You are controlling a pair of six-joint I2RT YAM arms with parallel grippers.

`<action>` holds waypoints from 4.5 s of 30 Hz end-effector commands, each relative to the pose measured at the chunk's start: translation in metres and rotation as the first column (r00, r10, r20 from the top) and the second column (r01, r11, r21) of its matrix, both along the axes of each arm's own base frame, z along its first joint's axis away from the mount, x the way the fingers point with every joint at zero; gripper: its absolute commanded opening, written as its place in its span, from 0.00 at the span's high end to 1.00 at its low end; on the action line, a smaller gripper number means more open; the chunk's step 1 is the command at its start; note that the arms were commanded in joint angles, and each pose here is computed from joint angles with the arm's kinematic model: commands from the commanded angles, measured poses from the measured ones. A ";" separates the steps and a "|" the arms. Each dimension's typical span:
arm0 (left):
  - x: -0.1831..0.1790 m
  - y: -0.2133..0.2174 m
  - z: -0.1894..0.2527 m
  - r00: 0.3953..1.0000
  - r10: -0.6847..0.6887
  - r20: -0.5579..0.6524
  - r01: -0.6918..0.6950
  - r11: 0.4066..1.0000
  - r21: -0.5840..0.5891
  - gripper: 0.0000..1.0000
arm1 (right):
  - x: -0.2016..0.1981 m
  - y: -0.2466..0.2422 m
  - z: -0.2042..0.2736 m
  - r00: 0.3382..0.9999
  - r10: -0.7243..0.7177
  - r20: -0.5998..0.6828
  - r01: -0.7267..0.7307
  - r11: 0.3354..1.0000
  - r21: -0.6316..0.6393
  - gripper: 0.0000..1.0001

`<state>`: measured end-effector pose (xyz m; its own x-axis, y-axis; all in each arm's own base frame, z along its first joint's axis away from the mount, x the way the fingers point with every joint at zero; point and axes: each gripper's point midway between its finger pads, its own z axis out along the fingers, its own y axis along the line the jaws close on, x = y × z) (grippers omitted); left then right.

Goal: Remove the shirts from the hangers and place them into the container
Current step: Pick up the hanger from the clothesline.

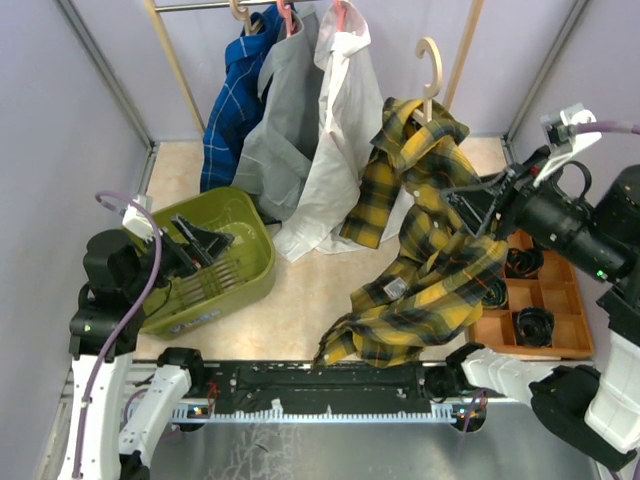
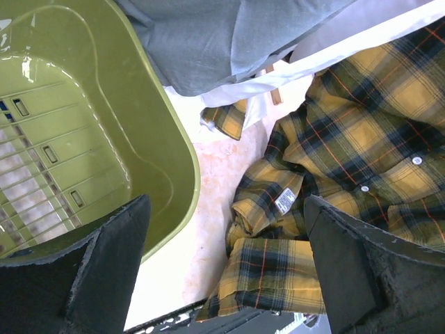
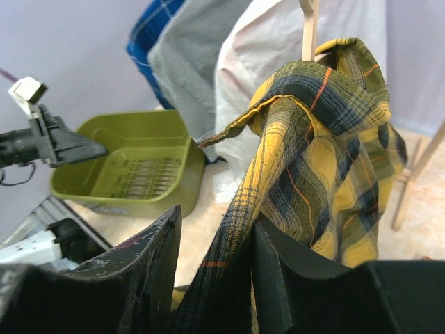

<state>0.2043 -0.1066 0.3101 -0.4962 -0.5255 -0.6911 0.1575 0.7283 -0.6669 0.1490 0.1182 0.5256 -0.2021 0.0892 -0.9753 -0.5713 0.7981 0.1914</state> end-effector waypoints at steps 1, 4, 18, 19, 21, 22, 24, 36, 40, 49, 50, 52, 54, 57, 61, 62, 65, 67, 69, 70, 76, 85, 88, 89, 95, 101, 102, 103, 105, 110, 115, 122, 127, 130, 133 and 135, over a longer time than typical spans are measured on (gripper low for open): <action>-0.016 0.000 0.023 0.998 -0.028 0.051 0.028 0.999 0.017 0.04 | -0.033 0.013 0.043 0.979 0.138 0.151 -0.157 0.980 0.124 1.00; -0.022 0.002 0.022 0.999 -0.035 0.038 0.033 0.998 0.046 0.04 | -0.036 0.021 0.039 0.973 0.185 0.138 -0.202 0.972 0.122 1.00; -0.020 0.008 0.023 1.000 0.014 0.016 -0.015 0.999 0.045 0.03 | -0.011 0.034 0.001 0.980 0.197 0.036 -0.199 0.978 0.067 1.00; -0.018 0.008 0.021 1.000 0.021 0.010 -0.021 0.999 0.036 0.03 | -0.011 0.034 -0.002 0.979 0.199 0.037 -0.201 0.978 0.057 1.00; -0.013 0.008 0.017 0.999 0.037 0.003 -0.037 0.999 0.018 0.03 | -0.006 0.037 -0.015 0.978 0.209 0.018 -0.210 0.977 0.033 1.00; -0.010 0.008 0.011 0.999 0.044 -0.012 -0.044 0.999 0.010 0.03 | -0.006 0.038 -0.018 0.977 0.213 0.017 -0.214 0.977 0.020 1.00; -0.001 0.007 0.011 0.999 0.052 -0.006 -0.052 0.999 -0.013 0.03 | -0.004 0.039 -0.022 0.975 0.224 0.003 -0.224 0.975 0.004 1.00; 0.023 0.001 0.002 0.999 0.037 -0.032 -0.038 0.999 -0.034 0.03 | -0.006 0.037 -0.028 0.973 0.231 -0.013 -0.232 0.972 -0.050 1.00; 0.027 -0.004 0.001 0.999 0.011 -0.032 -0.013 0.999 -0.045 0.03 | -0.010 0.037 -0.029 0.970 0.243 -0.033 -0.244 0.969 -0.045 1.00; 0.023 -0.021 0.040 0.985 -0.120 0.121 0.125 0.992 -0.034 0.03 | -0.023 0.035 -0.047 0.958 0.227 -0.175 -0.227 0.974 0.020 1.00; 0.022 -0.022 0.048 0.979 -0.135 0.153 0.141 0.990 -0.029 0.03 | -0.030 0.035 -0.049 0.951 0.242 -0.191 -0.242 0.970 0.024 1.00; 0.020 -0.027 0.064 0.959 -0.175 0.222 0.182 0.983 -0.009 0.03 | -0.041 0.033 -0.048 0.944 0.261 -0.202 -0.260 0.965 0.034 1.00; 0.014 -0.035 0.082 0.927 -0.240 0.288 0.248 0.969 0.011 0.04 | -0.052 0.032 -0.045 0.935 0.290 -0.203 -0.286 0.957 0.049 1.00; 0.006 -0.048 0.103 0.866 -0.342 0.364 0.356 0.934 0.031 0.05 | -0.069 0.037 -0.041 0.911 0.374 -0.176 -0.368 0.927 0.064 1.00; -0.002 -0.064 0.121 0.785 -0.452 0.423 0.489 0.872 0.022 0.09 | -0.061 0.047 -0.062 0.888 0.413 -0.202 -0.414 0.909 0.040 1.00; -0.006 -0.069 0.126 0.752 -0.485 0.446 0.531 0.847 0.025 0.10 | -0.055 0.053 -0.073 0.874 0.426 -0.235 -0.430 0.902 0.039 1.00; -0.008 -0.080 0.126 0.718 -0.543 0.436 0.609 0.793 -0.014 0.12 | -0.049 0.070 -0.085 0.830 0.501 -0.245 -0.501 0.863 0.066 1.00; -0.013 -0.096 0.119 0.685 -0.600 0.413 0.667 0.745 -0.025 0.12 | -0.042 0.077 -0.088 0.825 0.521 -0.219 -0.518 0.852 0.077 1.00; -0.020 -0.122 0.107 0.651 -0.660 0.375 0.722 0.690 -0.041 0.12 | -0.037 0.083 -0.097 0.810 0.540 -0.226 -0.536 0.840 0.086 1.00; -0.022 -0.136 0.102 0.640 -0.681 0.356 0.739 0.673 -0.040 0.13 | -0.034 0.086 -0.102 0.805 0.542 -0.239 -0.539 0.838 0.086 1.00; -0.009 -0.171 0.081 0.726 -0.583 0.364 0.650 0.755 -0.087 0.23 | -0.024 0.090 -0.119 0.802 0.537 -0.260 -0.537 0.840 0.080 1.00; 0.006 -0.203 0.060 0.773 -0.519 0.366 0.587 0.804 -0.099 0.28 | -0.043 0.089 -0.114 0.774 0.590 -0.230 -0.583 0.806 0.105 1.00; 0.007 -0.212 0.055 0.774 -0.521 0.360 0.586 0.804 -0.097 0.28 | -0.045 0.088 -0.115 0.774 0.591 -0.227 -0.583 0.805 0.109 1.00; 0.007 -0.214 0.054 0.776 -0.516 0.363 0.583 0.806 -0.099 0.28 | -0.046 0.088 -0.116 0.770 0.594 -0.232 -0.586 0.803 0.111 1.00; 0.018 -0.207 0.059 0.805 -0.430 0.409 0.511 0.853 -0.108 0.30 | -0.053 0.086 -0.119 0.757 0.613 -0.227 -0.608 0.788 0.100 1.00; 0.012 -0.214 0.069 0.773 -0.454 0.443 0.558 0.819 -0.134 0.30 | -0.054 0.086 -0.121 0.750 0.622 -0.224 -0.620 0.780 0.087 1.00; 0.012 -0.215 0.068 0.772 -0.457 0.441 0.561 0.817 -0.136 0.31 | -0.054 0.086 -0.121 0.750 0.622 -0.224 -0.620 0.779 0.086 1.00; 0.011 -0.216 0.067 0.771 -0.462 0.439 0.565 0.814 -0.135 0.35 | -0.053 0.086 -0.121 0.750 0.622 -0.225 -0.620 0.780 0.087 1.00; 0.012 -0.217 0.062 0.770 -0.476 0.425 0.569 0.814 -0.120 0.46 | -0.052 0.087 -0.120 0.751 0.622 -0.222 -0.620 0.780 0.085 1.00; 0.003 -0.213 0.074 0.741 -0.513 0.433 0.588 0.807 -0.051 0.92 | -0.040 0.085 -0.121 0.788 0.572 -0.226 -0.574 0.816 0.064 0.89; -0.006 -0.203 0.126 0.706 -0.517 0.484 0.580 0.814 0.024 1.00 | -0.006 0.072 -0.146 0.858 0.390 -0.335 -0.428 0.903 -0.045 0.47; -0.001 -0.221 0.138 0.751 -0.551 0.363 0.503 0.834 0.226 1.00 | 0.035 0.073 -0.153 0.899 0.229 -0.373 -0.335 0.908 -0.250 0.17; 0.015 -0.218 0.104 0.859 -0.445 0.254 0.362 0.877 0.315 1.00 | 0.055 0.056 -0.167 0.940 0.042 -0.337 -0.222 0.827 -0.517 0.01; 0.019 -0.213 0.096 0.880 -0.404 0.250 0.318 0.892 0.322 1.00 | 0.051 0.069 -0.155 0.937 0.101 -0.336 -0.259 0.844 -0.469 0.02; 0.018 -0.216 0.095 0.880 -0.406 0.247 0.321 0.891 0.323 1.00 | 0.046 0.087 -0.159 0.912 0.162 -0.376 -0.325 0.845 -0.424 0.17; 0.019 -0.218 0.093 0.882 -0.403 0.245 0.316 0.891 0.326 1.00 | 0.041 0.094 -0.174 0.887 0.167 -0.430 -0.365 0.825 -0.432 0.29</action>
